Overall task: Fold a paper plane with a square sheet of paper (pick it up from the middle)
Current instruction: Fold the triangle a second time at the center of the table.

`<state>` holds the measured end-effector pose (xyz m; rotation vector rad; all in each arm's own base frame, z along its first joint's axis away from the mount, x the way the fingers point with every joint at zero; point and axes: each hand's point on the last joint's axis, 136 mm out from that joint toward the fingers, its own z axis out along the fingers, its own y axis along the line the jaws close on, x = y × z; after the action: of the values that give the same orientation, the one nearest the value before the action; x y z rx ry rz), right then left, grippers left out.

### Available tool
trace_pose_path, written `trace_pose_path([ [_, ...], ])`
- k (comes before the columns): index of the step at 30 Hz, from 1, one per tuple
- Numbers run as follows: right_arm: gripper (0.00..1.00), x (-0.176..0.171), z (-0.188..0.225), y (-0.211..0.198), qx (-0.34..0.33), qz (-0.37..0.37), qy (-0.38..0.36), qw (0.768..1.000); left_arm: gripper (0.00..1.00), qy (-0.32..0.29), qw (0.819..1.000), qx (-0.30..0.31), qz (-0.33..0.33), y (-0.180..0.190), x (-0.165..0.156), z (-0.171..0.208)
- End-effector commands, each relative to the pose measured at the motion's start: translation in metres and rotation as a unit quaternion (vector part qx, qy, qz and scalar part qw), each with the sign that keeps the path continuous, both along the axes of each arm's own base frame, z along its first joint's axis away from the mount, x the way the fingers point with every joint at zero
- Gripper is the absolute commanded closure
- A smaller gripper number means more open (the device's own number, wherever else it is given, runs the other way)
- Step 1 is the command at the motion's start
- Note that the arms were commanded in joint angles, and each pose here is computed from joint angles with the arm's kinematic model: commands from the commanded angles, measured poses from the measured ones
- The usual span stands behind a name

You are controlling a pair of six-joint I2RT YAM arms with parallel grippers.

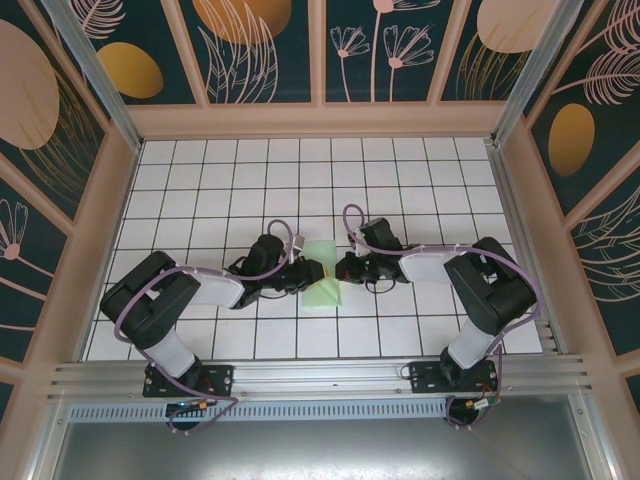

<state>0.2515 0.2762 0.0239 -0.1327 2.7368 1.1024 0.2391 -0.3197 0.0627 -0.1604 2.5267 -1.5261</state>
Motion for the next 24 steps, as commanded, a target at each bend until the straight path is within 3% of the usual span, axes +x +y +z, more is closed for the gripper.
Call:
trace_pose_path([
  [1,0.97,-0.004,-0.013,-0.006,-0.022,0.003,0.007,1.000,0.78,-0.005,1.000,-0.009,-0.018,-0.009,0.001,0.002],
  [24,0.98,0.008,-0.008,-0.006,-0.024,-0.004,-0.009,1.000,0.80,0.019,1.000,0.008,-0.021,-0.011,0.001,-0.023],
])
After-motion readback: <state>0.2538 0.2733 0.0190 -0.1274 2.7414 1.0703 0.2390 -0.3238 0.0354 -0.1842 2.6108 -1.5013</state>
